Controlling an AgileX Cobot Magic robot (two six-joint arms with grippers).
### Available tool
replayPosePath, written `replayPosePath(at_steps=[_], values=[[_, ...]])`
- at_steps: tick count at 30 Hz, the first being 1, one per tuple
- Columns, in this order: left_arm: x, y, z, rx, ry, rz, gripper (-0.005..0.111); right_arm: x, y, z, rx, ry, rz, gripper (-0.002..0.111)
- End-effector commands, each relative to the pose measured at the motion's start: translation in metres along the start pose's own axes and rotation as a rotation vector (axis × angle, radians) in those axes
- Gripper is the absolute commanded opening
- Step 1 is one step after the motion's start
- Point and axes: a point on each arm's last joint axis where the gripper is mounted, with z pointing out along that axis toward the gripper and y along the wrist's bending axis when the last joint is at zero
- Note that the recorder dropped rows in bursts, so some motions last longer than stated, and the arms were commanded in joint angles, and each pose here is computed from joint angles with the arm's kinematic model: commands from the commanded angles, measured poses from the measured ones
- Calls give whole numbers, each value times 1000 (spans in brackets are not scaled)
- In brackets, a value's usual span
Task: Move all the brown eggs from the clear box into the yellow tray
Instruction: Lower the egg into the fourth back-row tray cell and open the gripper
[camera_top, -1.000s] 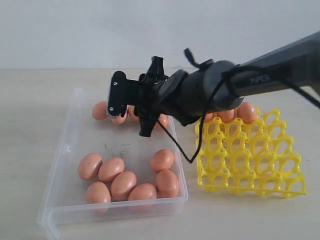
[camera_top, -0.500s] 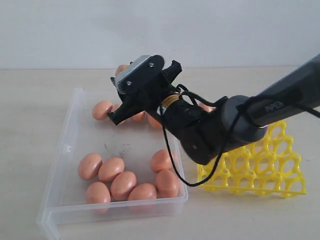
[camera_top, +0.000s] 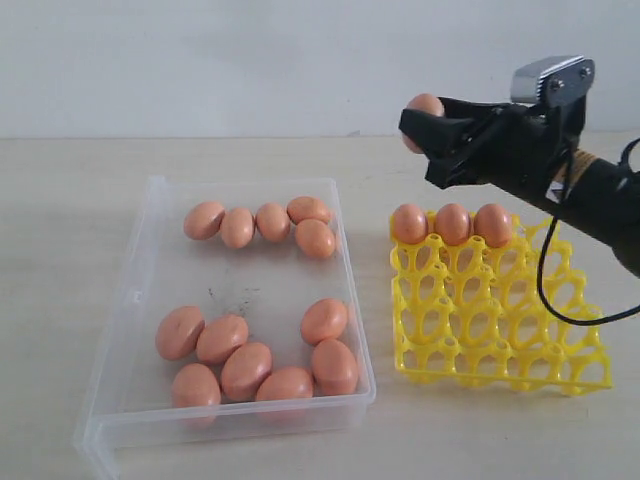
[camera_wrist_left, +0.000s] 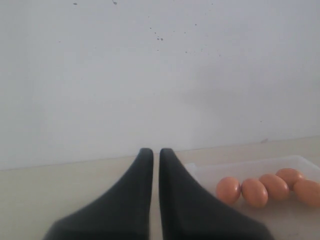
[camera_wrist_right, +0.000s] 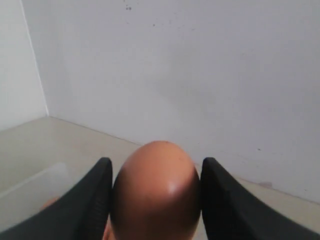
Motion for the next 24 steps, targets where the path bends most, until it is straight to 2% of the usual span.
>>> replayPosePath(at_steps=[1, 4, 8, 12, 17, 24], values=[[1, -1, 0, 8, 1, -1, 4, 6, -25, -36, 126, 18, 57, 0], [1, -1, 0, 8, 1, -1, 4, 17, -41, -67, 244, 54, 90, 0], [1, -1, 0, 8, 1, -1, 4, 26, -44, -92, 196, 137, 84, 0], [1, -1, 0, 8, 1, -1, 4, 28, -56, -111, 284, 131, 149, 0], [1, -1, 0, 8, 1, -1, 4, 31, -57, -119, 343, 127, 174, 0], [1, -1, 0, 8, 1, -1, 4, 42, -60, -120, 359, 155, 159, 0]])
